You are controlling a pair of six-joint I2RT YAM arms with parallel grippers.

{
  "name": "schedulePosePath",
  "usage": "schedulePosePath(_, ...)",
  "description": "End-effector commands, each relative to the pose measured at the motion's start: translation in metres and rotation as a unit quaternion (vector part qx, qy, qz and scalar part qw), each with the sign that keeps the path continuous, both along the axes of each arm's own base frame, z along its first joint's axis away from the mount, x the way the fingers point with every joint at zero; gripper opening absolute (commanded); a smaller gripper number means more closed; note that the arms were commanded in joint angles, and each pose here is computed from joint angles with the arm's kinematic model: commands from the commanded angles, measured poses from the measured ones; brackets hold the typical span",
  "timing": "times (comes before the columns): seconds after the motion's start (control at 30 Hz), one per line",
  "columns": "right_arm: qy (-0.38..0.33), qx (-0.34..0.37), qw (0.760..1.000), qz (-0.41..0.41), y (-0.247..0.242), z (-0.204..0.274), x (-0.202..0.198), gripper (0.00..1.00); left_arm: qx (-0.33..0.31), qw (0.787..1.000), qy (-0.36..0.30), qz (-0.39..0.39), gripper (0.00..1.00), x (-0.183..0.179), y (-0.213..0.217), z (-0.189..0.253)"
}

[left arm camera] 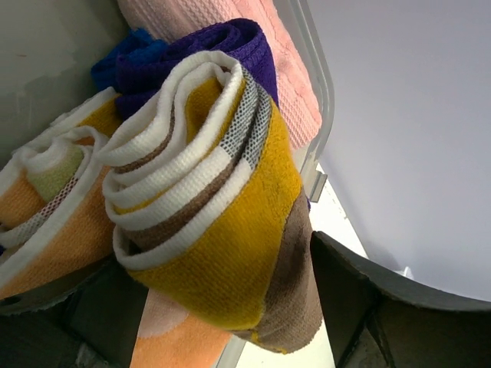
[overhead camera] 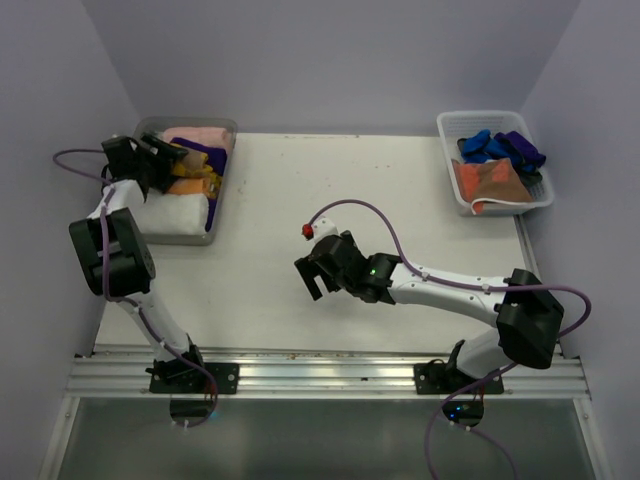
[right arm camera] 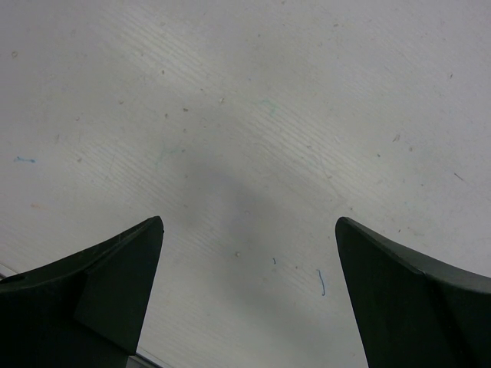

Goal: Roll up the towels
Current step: Place the rolled towel into the container, then grab a towel with the right arm

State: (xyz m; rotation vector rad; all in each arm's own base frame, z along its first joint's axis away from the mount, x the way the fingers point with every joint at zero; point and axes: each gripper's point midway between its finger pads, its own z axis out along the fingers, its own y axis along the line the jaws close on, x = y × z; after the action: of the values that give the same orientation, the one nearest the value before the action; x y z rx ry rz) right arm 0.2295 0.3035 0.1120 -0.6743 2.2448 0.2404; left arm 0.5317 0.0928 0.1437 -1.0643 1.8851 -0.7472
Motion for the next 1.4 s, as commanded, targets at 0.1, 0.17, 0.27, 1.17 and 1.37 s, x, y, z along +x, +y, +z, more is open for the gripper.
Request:
schedulePosePath(0.1,-0.011,0.019,1.000,-0.005,0.003,0.015,0.005,0.99,0.063,0.998,-0.003,0.002,0.89,-0.012,0.013,0.047)
schedulePosePath(0.17,-0.011,0.020,1.000,-0.005,0.004,0.015,0.005,0.99,0.069,0.998,0.001,0.002,0.89,-0.016,0.013,0.049)
schedulePosePath(0.27,-0.008,0.020,1.000,-0.003,0.004,0.014,0.004,0.99,0.086,0.996,-0.004,0.003,0.90,-0.023,0.013,0.062)
schedulePosePath(1.17,-0.075,0.035,0.932,-0.354,-0.189,0.109,0.145,0.98,0.315,0.934,0.012,-0.169,0.88,-0.155,-0.171,0.103)
schedulePosePath(1.37,-0.118,0.029,0.865,-0.488,-0.272,0.147,0.181,0.99,0.267,0.928,-0.002,-0.259,0.88,-0.200,-0.241,0.074)
